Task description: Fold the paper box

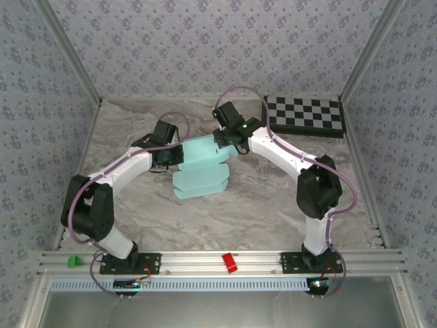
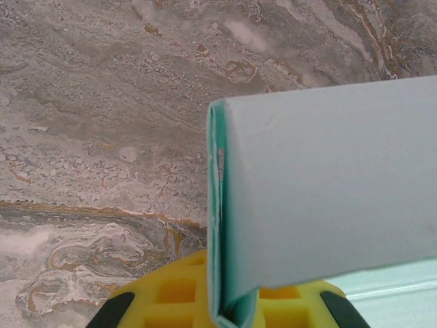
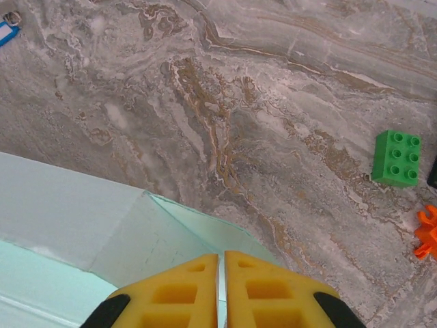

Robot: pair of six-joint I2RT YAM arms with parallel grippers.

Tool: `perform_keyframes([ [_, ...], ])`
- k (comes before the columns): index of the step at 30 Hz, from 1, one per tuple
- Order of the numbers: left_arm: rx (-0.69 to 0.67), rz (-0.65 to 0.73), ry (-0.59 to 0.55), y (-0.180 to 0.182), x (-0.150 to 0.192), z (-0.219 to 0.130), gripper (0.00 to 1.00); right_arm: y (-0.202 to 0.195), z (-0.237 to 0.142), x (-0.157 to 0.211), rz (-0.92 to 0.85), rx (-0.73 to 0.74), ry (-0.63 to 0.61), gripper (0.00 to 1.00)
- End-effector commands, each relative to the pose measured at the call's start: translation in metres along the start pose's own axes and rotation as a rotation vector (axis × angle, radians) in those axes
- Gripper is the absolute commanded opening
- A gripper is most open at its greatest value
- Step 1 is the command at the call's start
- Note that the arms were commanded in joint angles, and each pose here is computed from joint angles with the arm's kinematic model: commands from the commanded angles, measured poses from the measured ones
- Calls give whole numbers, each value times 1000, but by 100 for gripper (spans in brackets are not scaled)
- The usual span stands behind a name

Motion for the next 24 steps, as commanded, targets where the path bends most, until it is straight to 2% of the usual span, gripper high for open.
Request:
perform_keyframes([
  [1,42,-9,-22,-10,-7,-12,0,2,2,-1,18,-16,22,12],
  [8,48,-41,-17,-11,-7,-8,0,8,7,6,94,-99,37,11],
  [24,79,-61,-8,-16,-7,-7,0,24,15,-1,264,-332,-103,8],
])
Point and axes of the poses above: each hand's point on the last joint's axis, 136 mm out from that joint toward the fingers, its own z axis out along the fingers, its own y axis along the line the jaws close on, x = y × z, the point moved 7 cm from there along -z, back along the fingers, and after that the axes turned 13 degrees about -z, right-handed, at the moved point
